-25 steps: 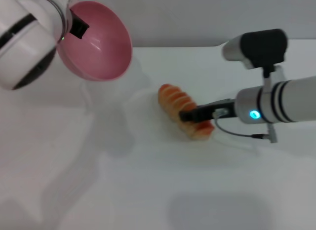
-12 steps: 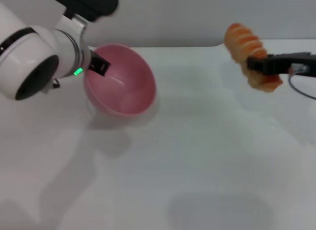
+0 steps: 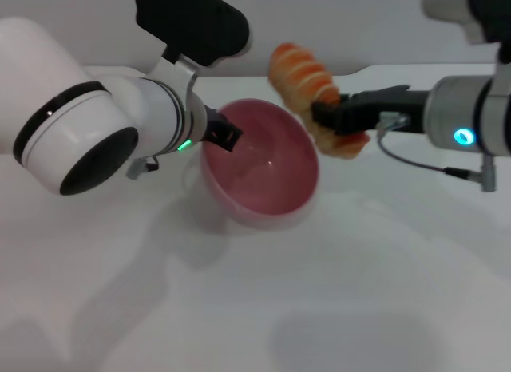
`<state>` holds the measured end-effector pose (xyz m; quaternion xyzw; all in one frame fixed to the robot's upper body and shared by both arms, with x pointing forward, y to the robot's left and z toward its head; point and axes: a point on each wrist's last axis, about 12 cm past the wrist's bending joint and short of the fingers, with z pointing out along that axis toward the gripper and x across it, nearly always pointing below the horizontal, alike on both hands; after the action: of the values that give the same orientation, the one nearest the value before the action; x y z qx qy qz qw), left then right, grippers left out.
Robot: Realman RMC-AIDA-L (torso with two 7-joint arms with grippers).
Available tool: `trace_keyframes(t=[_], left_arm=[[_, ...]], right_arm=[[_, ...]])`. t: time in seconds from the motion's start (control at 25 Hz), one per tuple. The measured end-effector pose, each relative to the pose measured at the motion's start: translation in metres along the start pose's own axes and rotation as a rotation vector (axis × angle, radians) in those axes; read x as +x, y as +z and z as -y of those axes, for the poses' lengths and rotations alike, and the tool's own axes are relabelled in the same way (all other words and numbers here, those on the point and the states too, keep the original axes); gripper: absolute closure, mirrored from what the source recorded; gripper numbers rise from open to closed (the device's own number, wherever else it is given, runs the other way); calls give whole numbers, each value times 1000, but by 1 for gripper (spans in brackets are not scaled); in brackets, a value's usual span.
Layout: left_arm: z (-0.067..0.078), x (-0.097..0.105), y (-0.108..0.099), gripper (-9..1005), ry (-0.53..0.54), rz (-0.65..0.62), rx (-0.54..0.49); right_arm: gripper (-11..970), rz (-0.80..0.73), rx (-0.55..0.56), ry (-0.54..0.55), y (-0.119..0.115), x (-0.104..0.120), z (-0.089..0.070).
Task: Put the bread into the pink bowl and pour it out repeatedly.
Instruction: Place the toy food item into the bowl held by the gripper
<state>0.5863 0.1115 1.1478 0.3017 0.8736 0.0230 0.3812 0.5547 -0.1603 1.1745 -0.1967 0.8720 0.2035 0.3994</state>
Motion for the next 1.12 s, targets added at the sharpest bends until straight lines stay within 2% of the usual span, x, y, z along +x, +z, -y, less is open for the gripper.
trace_keyframes(t=[0.2,0.4,0.84,1.12], left_arm=[[7,-2,0,841,-9,27,32],[7,-2,0,841,-8,31,35],[6,-6,0,839,-4,41,33],[-3,-1,5,839,-21,21,14]], right_arm=[[669,-34,-27,-12,14,5,-10],[712,-46,-28,-17,21,9,-11],[549,-62,-44,-47,25,12,-17],[325,-26,-48,-39,15,7,-21]])
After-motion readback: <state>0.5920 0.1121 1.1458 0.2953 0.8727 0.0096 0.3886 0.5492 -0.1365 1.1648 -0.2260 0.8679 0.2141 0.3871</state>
